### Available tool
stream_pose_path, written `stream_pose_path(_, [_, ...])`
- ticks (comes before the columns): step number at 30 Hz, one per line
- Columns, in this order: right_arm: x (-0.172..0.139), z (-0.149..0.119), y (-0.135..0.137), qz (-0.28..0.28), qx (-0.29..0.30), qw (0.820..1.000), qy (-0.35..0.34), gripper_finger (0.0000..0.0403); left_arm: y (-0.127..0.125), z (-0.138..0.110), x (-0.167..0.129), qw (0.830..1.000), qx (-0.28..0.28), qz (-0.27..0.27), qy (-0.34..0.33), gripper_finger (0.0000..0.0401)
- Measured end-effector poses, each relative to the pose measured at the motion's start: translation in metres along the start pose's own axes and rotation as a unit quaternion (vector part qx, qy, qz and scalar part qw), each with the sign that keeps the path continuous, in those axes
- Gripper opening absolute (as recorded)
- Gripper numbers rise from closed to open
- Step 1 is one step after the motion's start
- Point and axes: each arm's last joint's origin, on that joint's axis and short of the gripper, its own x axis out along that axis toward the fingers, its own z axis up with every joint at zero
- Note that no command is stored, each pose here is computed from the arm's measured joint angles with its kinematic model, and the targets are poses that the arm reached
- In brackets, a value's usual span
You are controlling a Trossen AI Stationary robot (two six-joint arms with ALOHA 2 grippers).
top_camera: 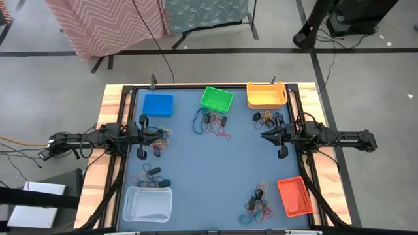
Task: Sort rubber bands into baskets
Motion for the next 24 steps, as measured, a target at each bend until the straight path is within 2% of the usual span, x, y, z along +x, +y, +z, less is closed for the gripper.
stream_pose_path(18, [0.000,0.001,-0.001,-0.013,0.000,1.000,-0.004,0.0052,0.000,0.000,0.000,1.000,0.000,0.000,0.000,0.0008])
stream_pose_path(22, [-0.001,0.010,-0.001,-0.025,0.010,0.998,-0.051,0.0052,0.000,0.000,0.000,1.000,0.000,0.000,0.000,0.0008])
stream_pose_path(24, [-0.002,0.021,0.000,-0.011,0.048,0.993,-0.108,0.0052,0.000,0.000,0.000,1.000,0.000,0.000,0.000,0.0008])
